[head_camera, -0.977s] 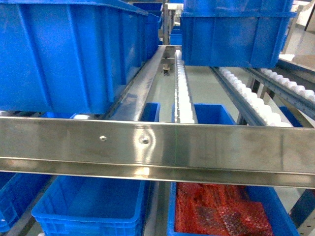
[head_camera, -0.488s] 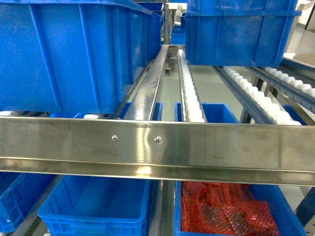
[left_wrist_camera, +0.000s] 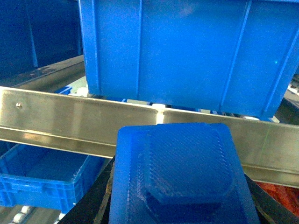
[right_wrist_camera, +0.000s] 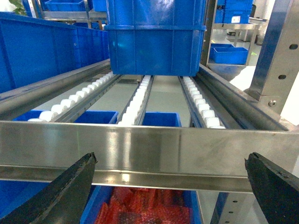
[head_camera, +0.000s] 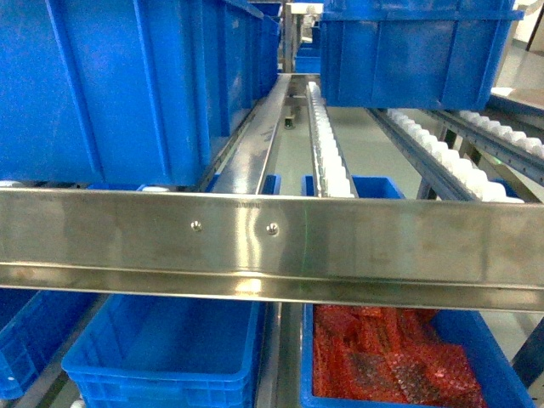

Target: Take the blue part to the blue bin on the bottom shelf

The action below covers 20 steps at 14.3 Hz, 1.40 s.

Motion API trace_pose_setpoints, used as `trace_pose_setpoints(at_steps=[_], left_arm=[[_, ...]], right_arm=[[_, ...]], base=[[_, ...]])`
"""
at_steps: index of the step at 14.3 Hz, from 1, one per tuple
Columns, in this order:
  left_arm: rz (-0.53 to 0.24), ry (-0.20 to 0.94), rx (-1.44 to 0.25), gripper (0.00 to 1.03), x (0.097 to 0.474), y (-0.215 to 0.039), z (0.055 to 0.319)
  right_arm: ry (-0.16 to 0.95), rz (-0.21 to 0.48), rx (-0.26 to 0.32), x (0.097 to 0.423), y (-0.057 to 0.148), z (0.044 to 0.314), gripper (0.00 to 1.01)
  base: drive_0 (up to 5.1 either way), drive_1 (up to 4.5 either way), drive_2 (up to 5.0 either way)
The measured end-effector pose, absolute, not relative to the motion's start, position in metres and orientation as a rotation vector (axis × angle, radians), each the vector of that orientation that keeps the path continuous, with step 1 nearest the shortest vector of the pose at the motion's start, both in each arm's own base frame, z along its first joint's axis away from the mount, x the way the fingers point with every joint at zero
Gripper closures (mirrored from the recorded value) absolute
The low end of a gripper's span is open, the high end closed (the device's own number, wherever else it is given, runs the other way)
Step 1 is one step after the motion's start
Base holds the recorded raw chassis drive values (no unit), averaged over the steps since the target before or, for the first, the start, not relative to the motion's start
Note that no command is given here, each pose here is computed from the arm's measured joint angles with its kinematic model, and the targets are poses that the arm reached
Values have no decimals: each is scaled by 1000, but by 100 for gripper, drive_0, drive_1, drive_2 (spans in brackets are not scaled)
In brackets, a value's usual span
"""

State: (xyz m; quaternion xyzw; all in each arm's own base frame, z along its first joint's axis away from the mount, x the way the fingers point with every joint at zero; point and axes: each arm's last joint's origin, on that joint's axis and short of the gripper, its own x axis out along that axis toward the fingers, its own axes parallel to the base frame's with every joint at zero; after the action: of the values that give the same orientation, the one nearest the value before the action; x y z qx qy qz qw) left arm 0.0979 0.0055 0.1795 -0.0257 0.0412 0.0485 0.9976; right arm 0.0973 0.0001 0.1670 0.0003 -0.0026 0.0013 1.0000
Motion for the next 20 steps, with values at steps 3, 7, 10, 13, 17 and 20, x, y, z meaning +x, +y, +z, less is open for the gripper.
trace_pose_setpoints(at_steps=[3,7,10,13,17,20], left_arm=[[98,85,-51,60,98,6,179],[97,89,-51,60,98,6,179],[97,88,-51,60,98,6,179],[96,89,-51,60,98,5,179],[96,87,-51,60,98,5,179],[96,88,-51,60,98,5,179]], right_arm=[[-4,2,1,97,0,167,3],[-2,1,-1,97,0,167,3],[-3,0,0,97,0,167,3],[-2,0,1,97,0,167,3],[-2,0,1,97,0,167,3],[-2,0,1,97,0,167,3]], base=[[0,0,0],[0,0,0],[0,0,0],[0,0,0],[0,0,0],[0,0,0]])
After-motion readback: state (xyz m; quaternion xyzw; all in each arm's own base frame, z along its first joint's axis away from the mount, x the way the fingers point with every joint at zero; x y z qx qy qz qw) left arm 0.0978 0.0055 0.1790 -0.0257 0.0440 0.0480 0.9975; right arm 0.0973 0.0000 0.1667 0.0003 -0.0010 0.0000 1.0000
